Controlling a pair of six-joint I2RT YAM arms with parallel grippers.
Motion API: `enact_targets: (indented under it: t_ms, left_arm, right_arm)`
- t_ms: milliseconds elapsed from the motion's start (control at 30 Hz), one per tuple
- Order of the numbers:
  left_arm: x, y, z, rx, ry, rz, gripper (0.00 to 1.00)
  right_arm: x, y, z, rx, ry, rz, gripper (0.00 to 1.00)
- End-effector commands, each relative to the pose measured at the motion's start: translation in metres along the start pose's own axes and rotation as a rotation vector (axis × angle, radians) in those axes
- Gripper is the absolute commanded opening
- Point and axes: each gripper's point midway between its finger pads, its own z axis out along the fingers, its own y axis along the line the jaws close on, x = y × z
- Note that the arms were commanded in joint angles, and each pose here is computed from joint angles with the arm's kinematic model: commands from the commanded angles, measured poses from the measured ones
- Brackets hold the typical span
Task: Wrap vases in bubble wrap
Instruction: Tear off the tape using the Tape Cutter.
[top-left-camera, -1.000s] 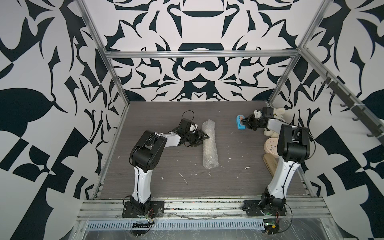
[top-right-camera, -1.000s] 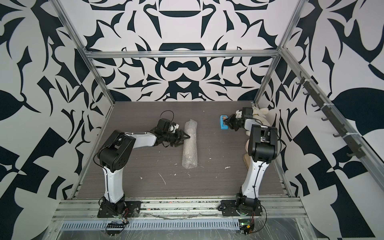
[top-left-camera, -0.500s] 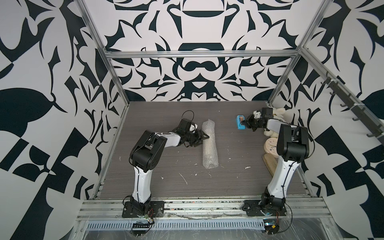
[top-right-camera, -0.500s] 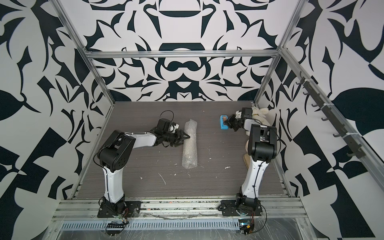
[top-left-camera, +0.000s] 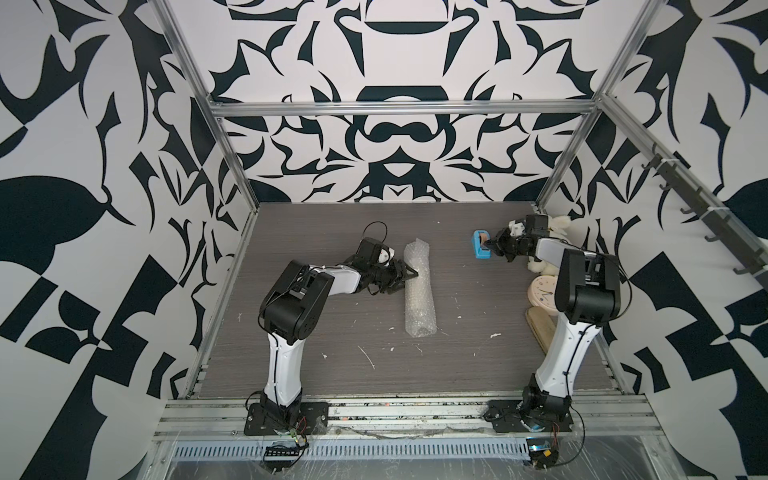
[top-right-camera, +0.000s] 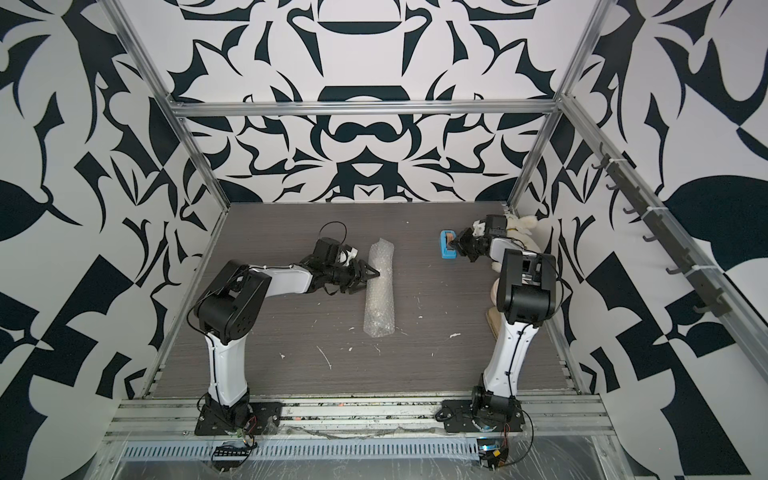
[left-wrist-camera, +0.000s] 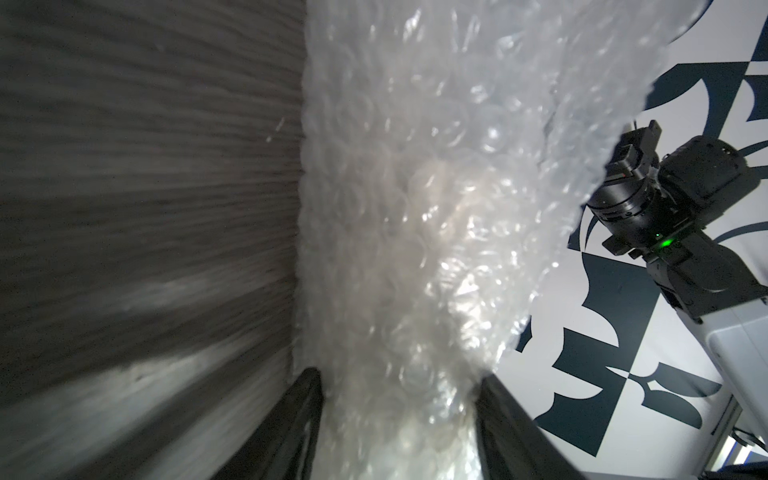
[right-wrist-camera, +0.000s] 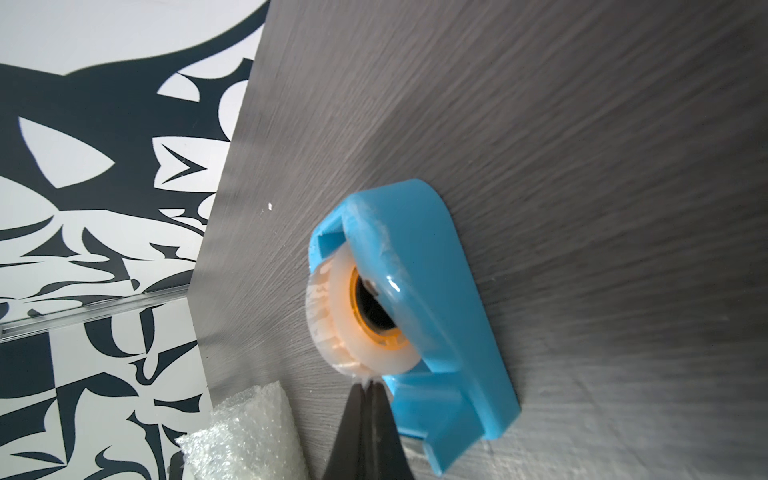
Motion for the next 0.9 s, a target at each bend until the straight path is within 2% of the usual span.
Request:
enact_targets:
  t_ms: [0, 867]
  left_arm:
    - [0.014, 0.05, 0.0, -0.141, 0.013, -0.108, 0.6]
    - [0.016, 0.052, -0.002, -0.139, 0.011, -0.106, 0.6]
  right_arm:
    - [-0.005, 0.027, -0.022, -0.062, -0.028, -0.053, 0.0]
    - [0.027, 0.02, -0.047, -0.116, -0.006, -0.03, 0.0]
